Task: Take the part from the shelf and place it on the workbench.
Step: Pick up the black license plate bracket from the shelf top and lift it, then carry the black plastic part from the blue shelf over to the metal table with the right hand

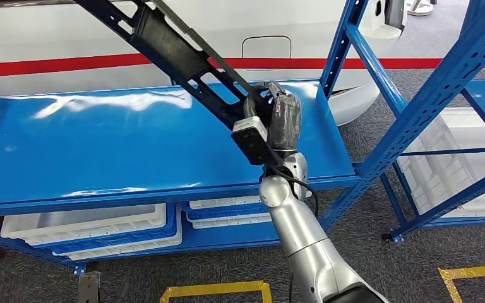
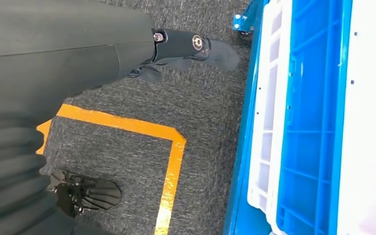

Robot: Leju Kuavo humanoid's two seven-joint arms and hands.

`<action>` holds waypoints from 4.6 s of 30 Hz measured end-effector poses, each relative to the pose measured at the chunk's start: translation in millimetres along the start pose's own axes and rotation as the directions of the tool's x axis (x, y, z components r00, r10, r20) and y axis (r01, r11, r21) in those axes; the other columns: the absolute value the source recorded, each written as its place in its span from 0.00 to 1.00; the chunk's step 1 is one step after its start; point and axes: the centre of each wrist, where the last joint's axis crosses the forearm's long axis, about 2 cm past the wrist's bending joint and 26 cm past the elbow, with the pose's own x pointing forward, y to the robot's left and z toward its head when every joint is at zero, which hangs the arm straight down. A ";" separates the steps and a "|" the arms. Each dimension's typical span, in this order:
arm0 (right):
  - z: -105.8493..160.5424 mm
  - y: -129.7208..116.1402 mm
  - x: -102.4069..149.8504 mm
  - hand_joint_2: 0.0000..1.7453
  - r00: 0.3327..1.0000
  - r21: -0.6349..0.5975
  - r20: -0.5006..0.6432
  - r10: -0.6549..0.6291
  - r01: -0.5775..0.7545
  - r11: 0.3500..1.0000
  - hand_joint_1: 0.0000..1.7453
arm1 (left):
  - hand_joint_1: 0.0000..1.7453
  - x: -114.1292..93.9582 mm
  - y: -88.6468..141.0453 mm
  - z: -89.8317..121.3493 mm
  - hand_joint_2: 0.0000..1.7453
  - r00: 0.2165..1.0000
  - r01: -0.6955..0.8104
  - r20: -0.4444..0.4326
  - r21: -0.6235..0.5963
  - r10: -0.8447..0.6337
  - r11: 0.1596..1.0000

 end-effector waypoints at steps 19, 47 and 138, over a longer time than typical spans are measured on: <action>-2.3 -27.7 24.0 1.00 0.915 -0.018 0.024 -0.403 0.404 0.915 1.00 | 0.00 -3.9 9.0 -1.4 1.00 1.000 -0.025 0.008 0.016 0.025 1.000; 20.1 -34.3 22.5 1.00 0.827 0.102 -0.002 -0.562 0.560 0.822 1.00 | 0.00 -8.5 19.8 -2.3 1.00 0.999 0.002 -0.035 0.053 0.000 0.999; 32.6 -30.4 25.6 1.00 0.842 0.256 0.047 -0.537 0.509 0.822 1.00 | 0.00 -20.8 38.0 -1.5 1.00 0.974 -0.161 -0.189 -0.177 0.127 0.971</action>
